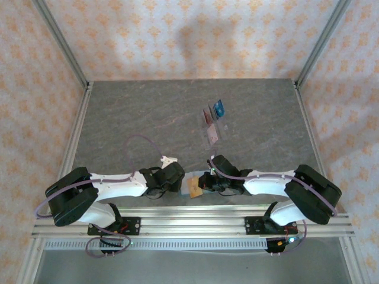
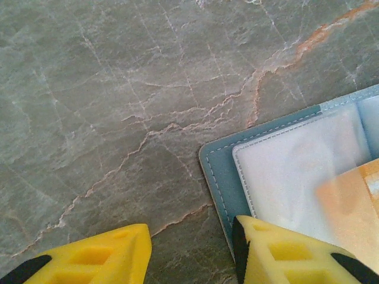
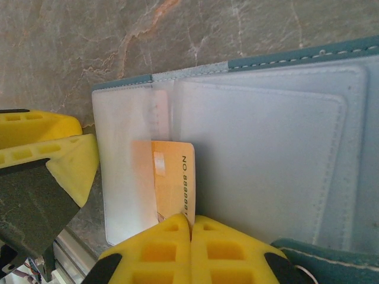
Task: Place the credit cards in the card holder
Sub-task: Insert the credit card into the card slot.
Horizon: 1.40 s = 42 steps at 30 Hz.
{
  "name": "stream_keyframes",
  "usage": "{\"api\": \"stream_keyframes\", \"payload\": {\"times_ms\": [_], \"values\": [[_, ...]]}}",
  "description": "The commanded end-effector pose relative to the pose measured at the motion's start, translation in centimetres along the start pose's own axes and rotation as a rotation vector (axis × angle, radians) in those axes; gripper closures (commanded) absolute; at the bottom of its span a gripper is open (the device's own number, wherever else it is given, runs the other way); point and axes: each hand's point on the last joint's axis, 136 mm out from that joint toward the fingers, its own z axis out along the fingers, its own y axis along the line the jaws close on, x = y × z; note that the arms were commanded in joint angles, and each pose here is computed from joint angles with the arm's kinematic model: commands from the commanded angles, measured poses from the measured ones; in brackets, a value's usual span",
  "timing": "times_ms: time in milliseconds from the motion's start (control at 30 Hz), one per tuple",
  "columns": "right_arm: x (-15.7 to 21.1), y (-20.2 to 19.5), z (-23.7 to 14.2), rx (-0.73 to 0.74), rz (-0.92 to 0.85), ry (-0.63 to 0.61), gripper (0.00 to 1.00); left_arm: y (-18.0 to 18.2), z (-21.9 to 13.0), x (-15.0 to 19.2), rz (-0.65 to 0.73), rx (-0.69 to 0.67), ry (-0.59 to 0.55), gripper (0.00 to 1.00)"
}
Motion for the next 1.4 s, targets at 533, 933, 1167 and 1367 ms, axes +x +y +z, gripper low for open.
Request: {"api": "stream_keyframes", "payload": {"times_ms": [533, 933, 1167, 1367], "values": [[-0.9, -3.0, 0.5, 0.125, 0.07, -0.033, 1.0, 2.1, 1.1, 3.4, 0.02, -0.078, 0.1, 0.57], [-0.4, -2.3, 1.6, 0.086, 0.091, -0.056, 1.0, 1.8, 1.4, 3.2, 0.026, -0.078, 0.104, 0.58], [0.3, -2.2, 2.6, 0.081, 0.086, -0.028, 1.0, 1.7, 1.3, 3.2, 0.025, -0.074, 0.102, 0.58], [0.5, -2.0, 2.8, 0.076, 0.083, -0.026, 1.0, 1.7, 1.3, 3.2, 0.028, -0.074, 0.103, 0.58]]}}
